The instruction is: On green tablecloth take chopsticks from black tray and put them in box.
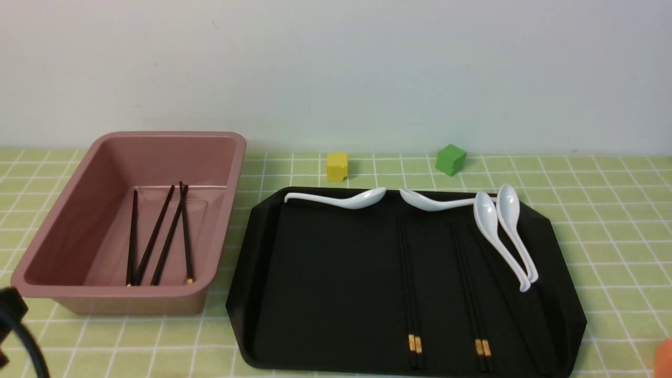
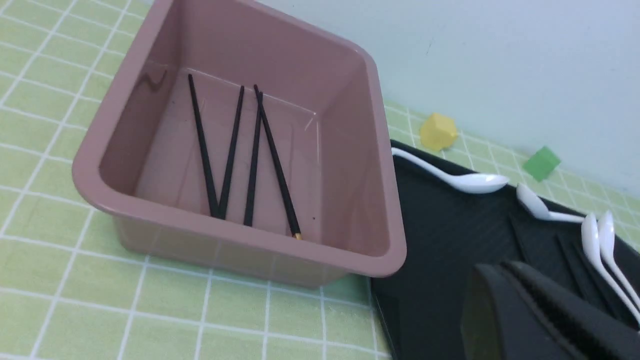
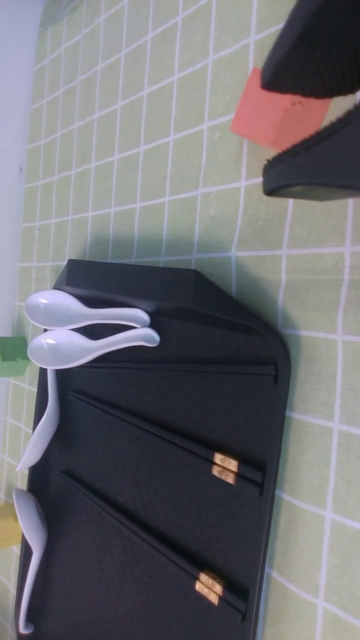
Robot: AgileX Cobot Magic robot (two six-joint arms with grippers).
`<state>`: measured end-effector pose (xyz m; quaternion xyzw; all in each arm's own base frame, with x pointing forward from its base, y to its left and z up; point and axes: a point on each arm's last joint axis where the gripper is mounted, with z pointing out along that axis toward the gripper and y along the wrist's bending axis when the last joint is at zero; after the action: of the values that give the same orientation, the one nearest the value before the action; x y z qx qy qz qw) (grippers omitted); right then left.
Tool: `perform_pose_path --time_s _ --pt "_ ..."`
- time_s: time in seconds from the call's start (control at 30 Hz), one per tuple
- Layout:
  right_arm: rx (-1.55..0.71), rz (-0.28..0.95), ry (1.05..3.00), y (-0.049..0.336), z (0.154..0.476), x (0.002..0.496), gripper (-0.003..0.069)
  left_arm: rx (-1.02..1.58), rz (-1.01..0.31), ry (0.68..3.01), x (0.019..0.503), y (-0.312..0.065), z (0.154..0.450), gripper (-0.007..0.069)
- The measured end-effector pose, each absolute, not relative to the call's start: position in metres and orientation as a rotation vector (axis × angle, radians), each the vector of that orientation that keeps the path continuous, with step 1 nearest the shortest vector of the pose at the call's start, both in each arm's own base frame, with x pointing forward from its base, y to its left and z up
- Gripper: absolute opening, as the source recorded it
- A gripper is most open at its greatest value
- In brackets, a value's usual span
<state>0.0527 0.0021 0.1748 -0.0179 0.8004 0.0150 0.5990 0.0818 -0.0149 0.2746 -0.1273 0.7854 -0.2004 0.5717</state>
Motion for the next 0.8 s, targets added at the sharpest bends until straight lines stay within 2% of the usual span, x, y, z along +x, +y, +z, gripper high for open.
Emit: perform_pose_path --time_s 0.17,0.8 --pt "-0.042 0.035 1.856 0.002 0.175 0.053 0.024 -0.32 -0.475 1.764 0.082 -0.013 0.257 -0.0013" --pt "-0.041 0.035 1.856 0.002 0.175 0.053 0.024 -0.319 -0.48 1.712 0.083 -0.012 0.26 -0.0013"
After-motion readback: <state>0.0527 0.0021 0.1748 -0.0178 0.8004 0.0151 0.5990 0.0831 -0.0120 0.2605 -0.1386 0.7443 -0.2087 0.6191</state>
